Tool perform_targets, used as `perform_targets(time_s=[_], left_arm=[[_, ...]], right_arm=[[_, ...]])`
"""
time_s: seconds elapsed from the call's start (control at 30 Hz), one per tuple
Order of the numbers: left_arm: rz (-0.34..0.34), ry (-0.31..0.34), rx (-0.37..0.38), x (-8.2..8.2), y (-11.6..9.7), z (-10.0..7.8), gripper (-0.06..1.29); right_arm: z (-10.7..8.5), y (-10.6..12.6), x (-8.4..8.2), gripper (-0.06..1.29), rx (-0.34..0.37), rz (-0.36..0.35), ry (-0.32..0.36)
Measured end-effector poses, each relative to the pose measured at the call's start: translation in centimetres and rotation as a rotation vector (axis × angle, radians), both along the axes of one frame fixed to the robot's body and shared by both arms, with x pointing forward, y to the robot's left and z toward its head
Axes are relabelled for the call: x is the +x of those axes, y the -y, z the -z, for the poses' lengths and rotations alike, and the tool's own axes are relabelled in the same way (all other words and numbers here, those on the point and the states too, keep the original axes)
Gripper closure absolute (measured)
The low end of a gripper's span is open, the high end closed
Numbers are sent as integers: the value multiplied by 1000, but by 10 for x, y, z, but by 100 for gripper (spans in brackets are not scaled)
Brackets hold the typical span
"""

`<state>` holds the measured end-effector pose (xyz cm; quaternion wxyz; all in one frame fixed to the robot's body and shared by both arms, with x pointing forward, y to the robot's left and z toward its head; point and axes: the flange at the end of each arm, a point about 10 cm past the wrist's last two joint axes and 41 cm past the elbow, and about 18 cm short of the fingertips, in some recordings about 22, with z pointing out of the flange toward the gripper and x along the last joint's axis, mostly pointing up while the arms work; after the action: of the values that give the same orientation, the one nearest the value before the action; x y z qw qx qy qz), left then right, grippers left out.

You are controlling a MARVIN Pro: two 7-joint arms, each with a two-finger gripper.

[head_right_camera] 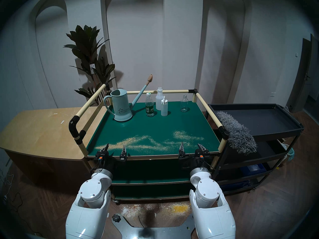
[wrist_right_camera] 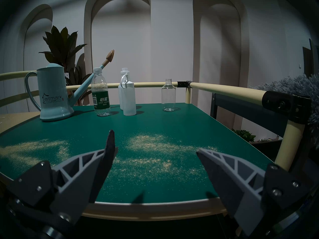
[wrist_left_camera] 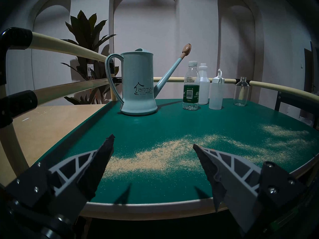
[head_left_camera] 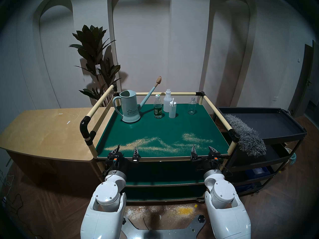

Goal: Dust the shelf with the duster

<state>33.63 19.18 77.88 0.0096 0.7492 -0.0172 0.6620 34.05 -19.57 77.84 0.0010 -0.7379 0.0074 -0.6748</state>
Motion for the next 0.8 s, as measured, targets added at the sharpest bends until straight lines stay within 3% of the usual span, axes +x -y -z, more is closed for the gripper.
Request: perform_targets(time_s=[0.63, 0.8], left_arm=[[6, -22, 0, 0, -1, 2, -2], [15, -41, 2, -1, -9, -7, -2]], right_arm=[[-1, -2, 0, -1, -24, -27, -19], [-20, -3, 5, -1, -50, -66, -7]])
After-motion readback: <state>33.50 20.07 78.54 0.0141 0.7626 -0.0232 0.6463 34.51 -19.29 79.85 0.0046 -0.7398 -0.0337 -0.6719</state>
